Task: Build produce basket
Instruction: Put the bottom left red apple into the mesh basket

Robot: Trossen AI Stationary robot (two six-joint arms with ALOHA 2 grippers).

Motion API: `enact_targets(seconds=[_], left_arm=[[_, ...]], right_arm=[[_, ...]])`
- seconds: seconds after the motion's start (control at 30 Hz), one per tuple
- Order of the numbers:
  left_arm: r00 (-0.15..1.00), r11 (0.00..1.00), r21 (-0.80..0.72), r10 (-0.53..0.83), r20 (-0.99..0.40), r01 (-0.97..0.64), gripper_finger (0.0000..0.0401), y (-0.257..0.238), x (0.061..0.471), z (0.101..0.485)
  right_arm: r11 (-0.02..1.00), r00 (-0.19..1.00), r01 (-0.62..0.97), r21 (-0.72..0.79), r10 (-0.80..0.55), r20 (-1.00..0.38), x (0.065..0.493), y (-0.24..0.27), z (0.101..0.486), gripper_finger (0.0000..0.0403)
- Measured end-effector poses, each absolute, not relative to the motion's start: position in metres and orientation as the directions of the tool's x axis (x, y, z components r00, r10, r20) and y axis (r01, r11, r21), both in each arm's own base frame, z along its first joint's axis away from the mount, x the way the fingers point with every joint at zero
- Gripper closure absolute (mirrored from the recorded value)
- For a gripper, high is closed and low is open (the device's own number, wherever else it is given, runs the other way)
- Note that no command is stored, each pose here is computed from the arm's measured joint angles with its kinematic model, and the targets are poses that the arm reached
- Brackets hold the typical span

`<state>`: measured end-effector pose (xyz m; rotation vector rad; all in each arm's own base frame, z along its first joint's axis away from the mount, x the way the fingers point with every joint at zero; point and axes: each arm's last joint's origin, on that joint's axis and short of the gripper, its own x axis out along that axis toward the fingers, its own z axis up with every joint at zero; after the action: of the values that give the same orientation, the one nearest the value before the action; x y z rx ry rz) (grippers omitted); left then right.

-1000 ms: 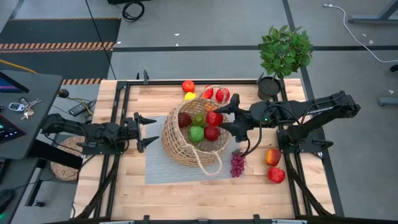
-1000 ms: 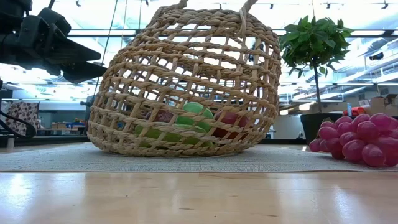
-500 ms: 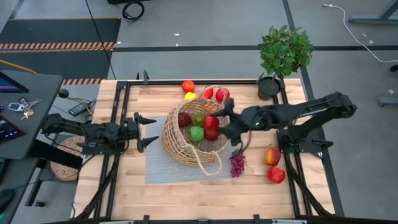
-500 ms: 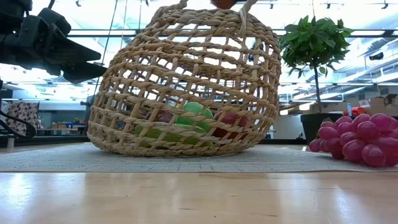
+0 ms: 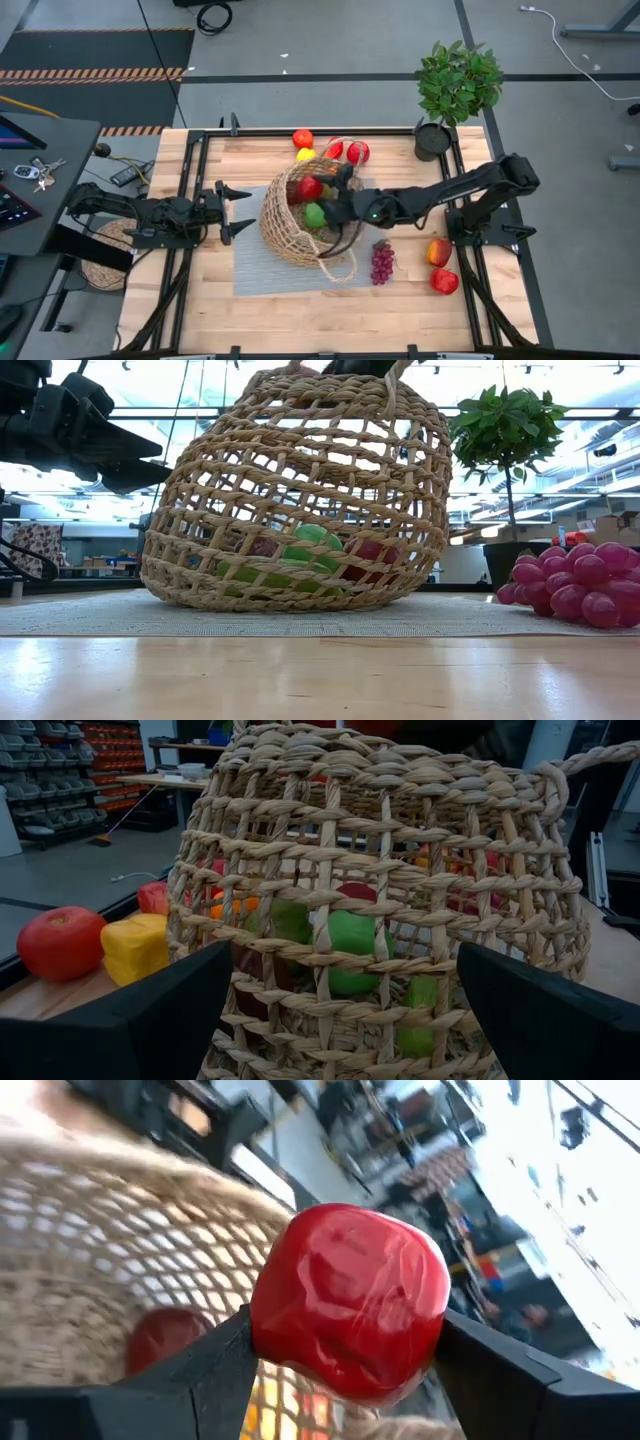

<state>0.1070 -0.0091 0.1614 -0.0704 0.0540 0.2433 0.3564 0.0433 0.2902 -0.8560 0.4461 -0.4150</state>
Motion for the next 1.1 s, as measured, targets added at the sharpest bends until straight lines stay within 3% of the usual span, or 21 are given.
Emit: enact_targets(seconds=[0.13,0.47,0.8,1.1], left_arm=[[0.969,0.968,-0.063,0.239,-0.062,-0.242,0.0007,-0.009,0.107,0.161],[0.969,0.968,-0.063,0.238,-0.062,-0.242,0.0007,-0.009,0.107,0.161],[0.969,0.968,-0.063,0.239,-0.062,-0.242,0.0007,-0.009,0.107,0.161],[0.969,0.968,-0.063,0.238,-0.062,-0.242,0.0007,-0.009,0.107,0.161]], right_arm=[[0.63,0.799,0.188,-0.753,-0.544,-0.256,0.359,0.029,0.281,0.0121],[0.906,0.831,0.108,-0.408,-0.308,-0.463,0.358,-0.003,0.265,0.0121],[0.926,0.815,0.134,-0.352,-0.305,-0.493,0.356,-0.005,0.263,0.0094],[0.936,0.802,0.152,-0.316,-0.304,-0.514,0.353,-0.005,0.262,0.0011]])
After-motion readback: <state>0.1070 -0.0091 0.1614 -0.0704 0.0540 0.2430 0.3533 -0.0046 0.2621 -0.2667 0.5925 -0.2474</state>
